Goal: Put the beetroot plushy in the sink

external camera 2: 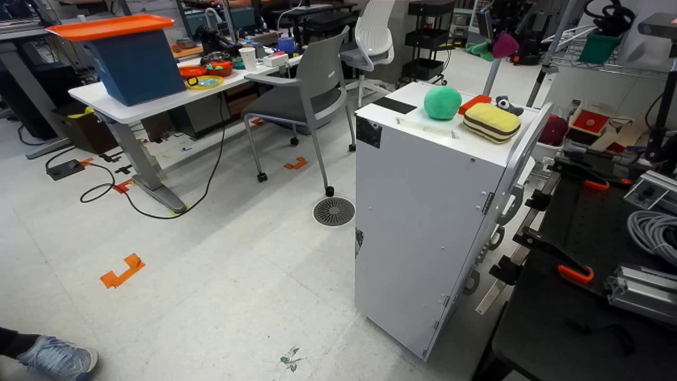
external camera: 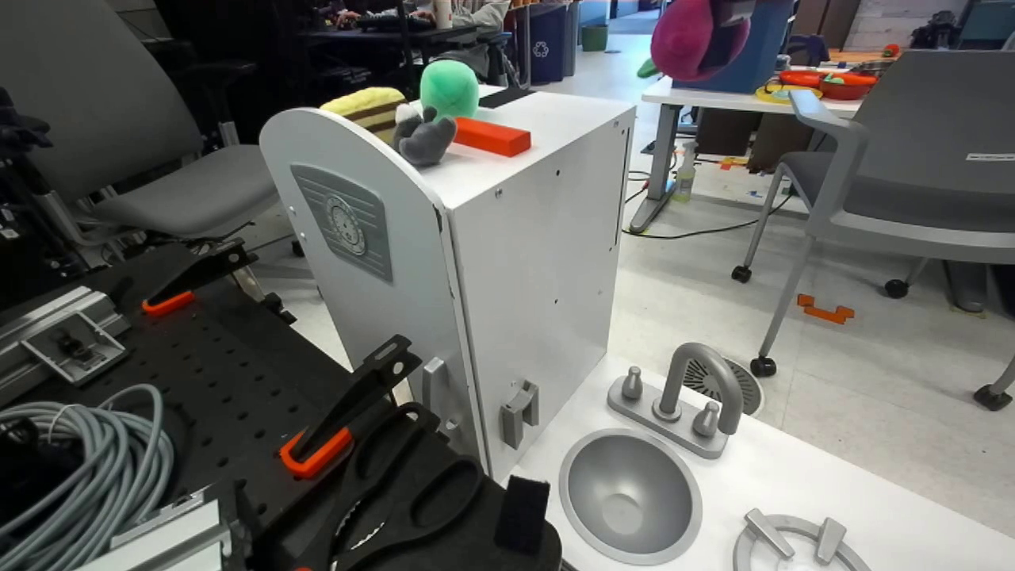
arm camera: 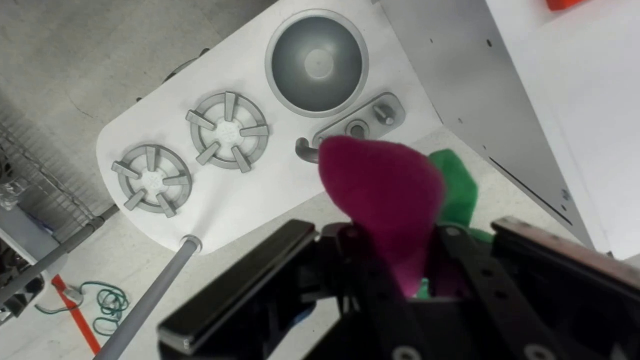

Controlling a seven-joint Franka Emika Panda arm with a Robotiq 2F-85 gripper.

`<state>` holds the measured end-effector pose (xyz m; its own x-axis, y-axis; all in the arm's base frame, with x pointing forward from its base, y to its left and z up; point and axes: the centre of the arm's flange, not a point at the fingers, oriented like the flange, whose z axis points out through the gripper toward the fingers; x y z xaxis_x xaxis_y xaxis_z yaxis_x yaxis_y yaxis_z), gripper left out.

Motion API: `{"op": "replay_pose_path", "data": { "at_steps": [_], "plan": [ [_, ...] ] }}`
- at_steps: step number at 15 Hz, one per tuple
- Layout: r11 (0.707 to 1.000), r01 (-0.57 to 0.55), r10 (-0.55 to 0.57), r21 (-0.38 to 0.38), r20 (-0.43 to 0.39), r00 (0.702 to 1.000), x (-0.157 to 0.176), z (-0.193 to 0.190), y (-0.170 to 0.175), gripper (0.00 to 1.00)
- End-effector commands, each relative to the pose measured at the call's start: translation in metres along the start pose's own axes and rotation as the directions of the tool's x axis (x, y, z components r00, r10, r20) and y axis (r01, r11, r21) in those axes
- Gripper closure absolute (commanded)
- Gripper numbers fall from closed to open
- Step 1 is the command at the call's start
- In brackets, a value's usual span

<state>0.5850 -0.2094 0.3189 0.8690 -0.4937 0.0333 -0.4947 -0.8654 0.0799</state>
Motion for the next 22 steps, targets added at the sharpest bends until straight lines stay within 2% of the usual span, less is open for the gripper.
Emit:
{"op": "replay_pose_path", "data": {
  "at_steps": [1, 4, 10, 17, 22],
  "plan": [
    [0.995, 0.019, -0.016, 0.094, -0.037, 0.999, -0.003, 0.001, 0.000, 0.95],
    [0.991, 0.070, -0.067, 0.114, -0.027, 0.997, -0.007, 0.003, -0.003, 0.95],
    [0.979, 0.180, -0.178, 0.097, -0.023, 0.984, -0.013, 0.006, 0.014, 0.95],
    [0.979, 0.173, -0.169, 0.106, -0.047, 0.985, -0.006, -0.007, 0.061, 0.95],
    [0.981, 0.164, -0.161, 0.102, -0.039, 0.986, -0.005, -0.003, 0.075, 0.95]
  ]
}}
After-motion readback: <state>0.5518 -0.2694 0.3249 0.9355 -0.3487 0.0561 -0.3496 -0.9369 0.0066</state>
